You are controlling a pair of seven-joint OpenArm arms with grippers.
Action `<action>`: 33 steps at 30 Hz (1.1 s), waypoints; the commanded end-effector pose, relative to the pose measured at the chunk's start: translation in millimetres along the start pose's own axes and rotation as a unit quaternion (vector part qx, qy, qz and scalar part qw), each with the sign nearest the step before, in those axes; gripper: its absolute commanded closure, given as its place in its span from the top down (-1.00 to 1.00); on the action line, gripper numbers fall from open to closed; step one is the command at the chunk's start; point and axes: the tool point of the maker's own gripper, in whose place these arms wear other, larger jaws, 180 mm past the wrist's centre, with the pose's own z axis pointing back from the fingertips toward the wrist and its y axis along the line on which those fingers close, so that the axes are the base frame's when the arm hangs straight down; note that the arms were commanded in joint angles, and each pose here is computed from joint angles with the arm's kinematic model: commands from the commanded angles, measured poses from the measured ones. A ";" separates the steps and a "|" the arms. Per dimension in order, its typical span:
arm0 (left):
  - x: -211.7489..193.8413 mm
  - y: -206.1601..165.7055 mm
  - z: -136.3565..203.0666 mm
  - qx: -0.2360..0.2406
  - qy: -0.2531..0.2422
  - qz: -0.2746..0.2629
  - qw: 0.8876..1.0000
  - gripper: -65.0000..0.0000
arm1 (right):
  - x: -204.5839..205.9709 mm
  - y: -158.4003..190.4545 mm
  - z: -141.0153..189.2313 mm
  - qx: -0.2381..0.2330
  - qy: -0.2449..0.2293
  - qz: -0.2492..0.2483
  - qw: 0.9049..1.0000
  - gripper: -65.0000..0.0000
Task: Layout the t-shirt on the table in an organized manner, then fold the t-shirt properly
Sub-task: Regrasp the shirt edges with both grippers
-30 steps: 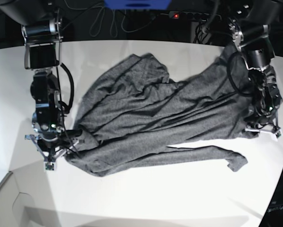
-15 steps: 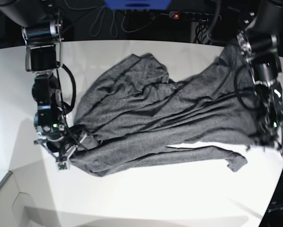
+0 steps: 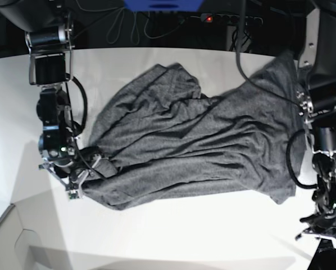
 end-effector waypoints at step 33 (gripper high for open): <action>-177.6 69.5 65.1 0.029 0.101 0.026 0.994 -0.40 | 14.7 3.2 3.5 0.003 -0.024 0.001 1.000 -0.34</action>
